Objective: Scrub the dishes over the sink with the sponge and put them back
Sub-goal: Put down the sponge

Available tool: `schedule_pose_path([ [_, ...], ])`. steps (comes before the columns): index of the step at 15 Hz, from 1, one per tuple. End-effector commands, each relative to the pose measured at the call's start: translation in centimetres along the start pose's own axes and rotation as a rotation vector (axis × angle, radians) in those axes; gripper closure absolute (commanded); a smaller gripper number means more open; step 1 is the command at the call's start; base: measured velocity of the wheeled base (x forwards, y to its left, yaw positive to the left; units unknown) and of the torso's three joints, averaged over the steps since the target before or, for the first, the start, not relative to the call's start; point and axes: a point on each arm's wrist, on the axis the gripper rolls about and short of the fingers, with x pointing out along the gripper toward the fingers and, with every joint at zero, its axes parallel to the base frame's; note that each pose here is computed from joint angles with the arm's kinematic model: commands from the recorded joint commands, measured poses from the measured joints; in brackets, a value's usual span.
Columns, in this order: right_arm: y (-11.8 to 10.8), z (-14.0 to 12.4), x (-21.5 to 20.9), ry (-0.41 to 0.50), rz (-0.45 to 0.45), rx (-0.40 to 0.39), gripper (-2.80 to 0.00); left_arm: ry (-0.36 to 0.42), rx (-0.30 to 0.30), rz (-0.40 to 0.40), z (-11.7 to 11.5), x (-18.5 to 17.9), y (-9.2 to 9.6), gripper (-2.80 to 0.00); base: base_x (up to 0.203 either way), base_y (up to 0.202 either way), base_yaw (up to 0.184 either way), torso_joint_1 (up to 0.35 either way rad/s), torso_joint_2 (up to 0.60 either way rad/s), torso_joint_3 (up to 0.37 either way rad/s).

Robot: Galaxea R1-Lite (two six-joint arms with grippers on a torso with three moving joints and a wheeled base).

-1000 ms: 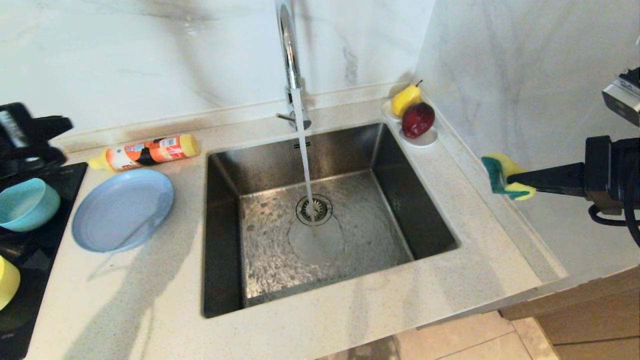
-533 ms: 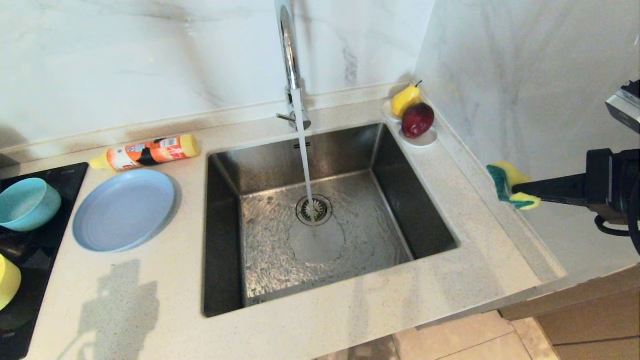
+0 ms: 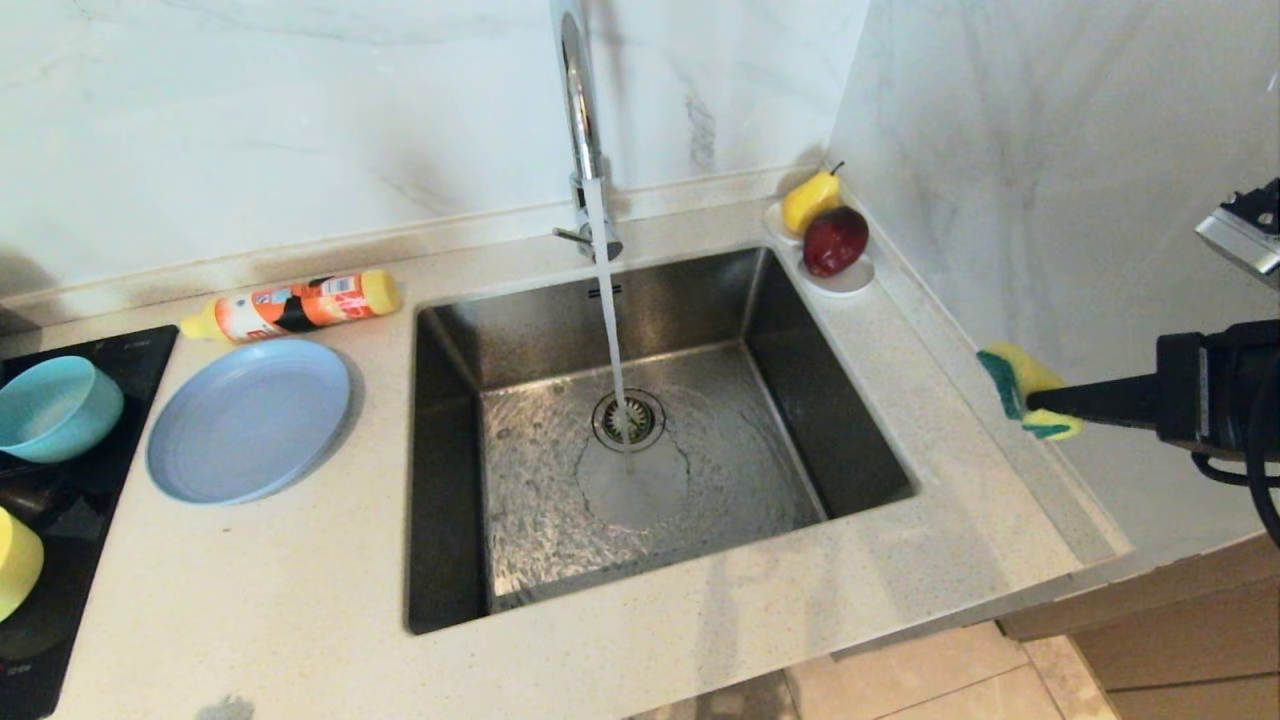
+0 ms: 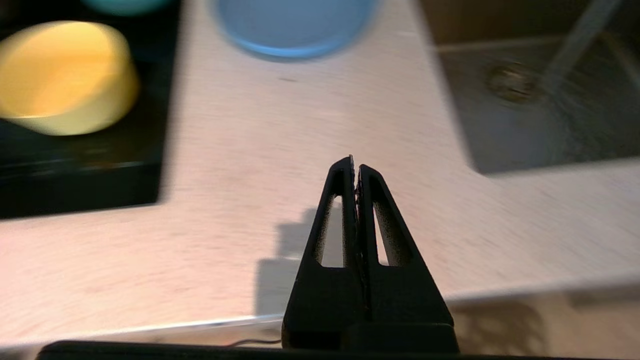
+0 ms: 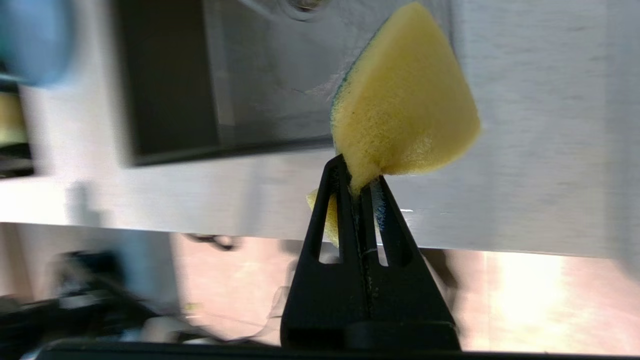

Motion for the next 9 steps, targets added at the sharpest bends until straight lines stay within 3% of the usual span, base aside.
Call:
schedule_pose_path([
  [1, -0.5, -0.6, 0.7, 0.023, -0.051, -0.016, 0.0, 0.003, 0.0, -0.079, -1.2, 0.0, -0.2, 0.0, 0.0, 0.0, 0.0, 0.0, 0.0, 0.0],
  [5, -2.0, -2.0, 1.8, 0.082, -0.163, -0.12, 0.0, 0.007, -0.009, -0.099, -1.5, 0.1, -0.2, 0.0, 0.0, 0.0, 0.0, 0.0, 0.0, 0.0],
  [9, -2.4, -2.9, 2.6, 0.135, -0.18, -0.215, 0.0, 0.007, -0.009, -0.099, -1.5, 0.1, -0.2, 0.0, 0.0, 0.0, 0.0, 0.0, 0.0, 0.0],
])
